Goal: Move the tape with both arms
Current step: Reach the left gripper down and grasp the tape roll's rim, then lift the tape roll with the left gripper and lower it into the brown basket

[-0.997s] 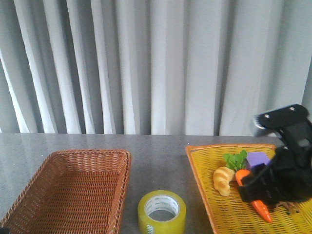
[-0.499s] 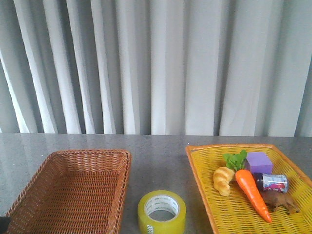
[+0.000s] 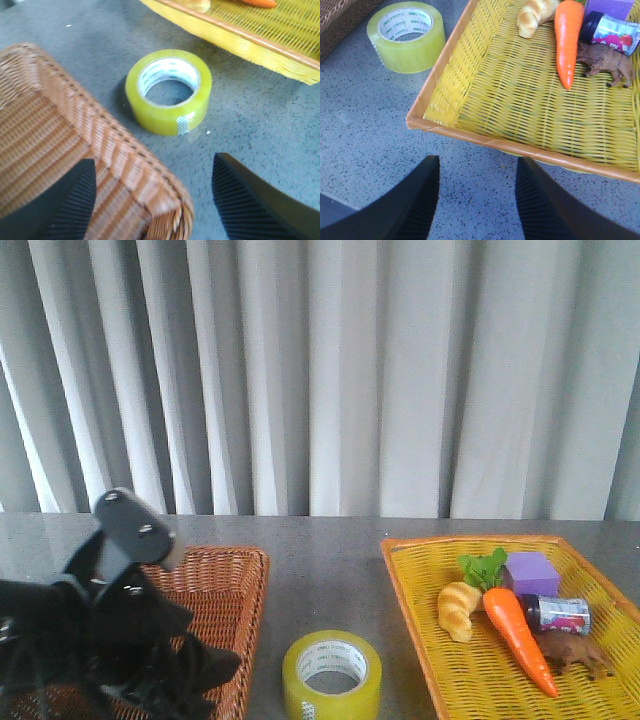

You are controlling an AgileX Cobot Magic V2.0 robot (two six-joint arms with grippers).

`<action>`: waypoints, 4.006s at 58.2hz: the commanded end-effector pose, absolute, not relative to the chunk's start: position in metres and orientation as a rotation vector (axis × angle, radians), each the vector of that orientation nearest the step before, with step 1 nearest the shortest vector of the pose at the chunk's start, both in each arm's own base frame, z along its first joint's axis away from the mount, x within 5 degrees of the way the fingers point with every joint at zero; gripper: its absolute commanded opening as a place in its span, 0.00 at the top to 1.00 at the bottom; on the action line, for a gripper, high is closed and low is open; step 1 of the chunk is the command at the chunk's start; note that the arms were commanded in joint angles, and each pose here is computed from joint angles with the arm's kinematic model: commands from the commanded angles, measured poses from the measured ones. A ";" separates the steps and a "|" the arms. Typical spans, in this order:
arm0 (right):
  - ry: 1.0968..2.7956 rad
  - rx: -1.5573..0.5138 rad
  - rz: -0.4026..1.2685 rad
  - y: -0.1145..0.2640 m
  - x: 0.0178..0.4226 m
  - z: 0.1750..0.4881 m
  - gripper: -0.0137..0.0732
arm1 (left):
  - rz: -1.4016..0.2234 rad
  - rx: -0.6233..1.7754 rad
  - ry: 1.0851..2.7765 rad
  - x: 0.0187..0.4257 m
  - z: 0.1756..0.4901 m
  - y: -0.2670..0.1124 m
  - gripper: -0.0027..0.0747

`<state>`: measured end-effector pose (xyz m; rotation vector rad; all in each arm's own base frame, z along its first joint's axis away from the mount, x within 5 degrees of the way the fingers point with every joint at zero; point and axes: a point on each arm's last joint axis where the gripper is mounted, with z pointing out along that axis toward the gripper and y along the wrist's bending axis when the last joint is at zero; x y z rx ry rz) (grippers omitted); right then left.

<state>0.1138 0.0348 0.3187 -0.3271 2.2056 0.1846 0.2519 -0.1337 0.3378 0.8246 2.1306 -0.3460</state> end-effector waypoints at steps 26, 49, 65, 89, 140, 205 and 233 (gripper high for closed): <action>2.123 -0.321 0.181 0.035 0.117 0.332 0.45 | -0.401 0.924 2.166 0.372 0.316 -0.210 0.38; 2.121 -0.324 0.179 0.035 0.117 0.332 0.45 | -0.333 1.017 2.211 0.426 0.282 -0.234 0.38; 2.115 -0.323 0.179 0.035 0.117 0.332 0.45 | -0.335 1.048 2.272 0.440 0.260 -0.242 0.45; 2.114 -0.323 0.179 0.035 0.117 0.332 0.45 | -0.352 1.064 2.287 0.436 0.274 -0.241 0.83; 2.104 -0.322 0.175 0.035 0.118 0.333 0.45 | -0.202 0.664 2.220 0.357 0.463 -0.134 0.82; 2.122 -0.324 0.180 0.035 0.117 0.332 0.45 | -0.090 0.327 2.330 0.386 0.266 -0.064 0.77; 2.118 -0.323 0.180 0.035 0.117 0.332 0.45 | -0.101 0.335 2.293 0.359 0.309 -0.061 0.31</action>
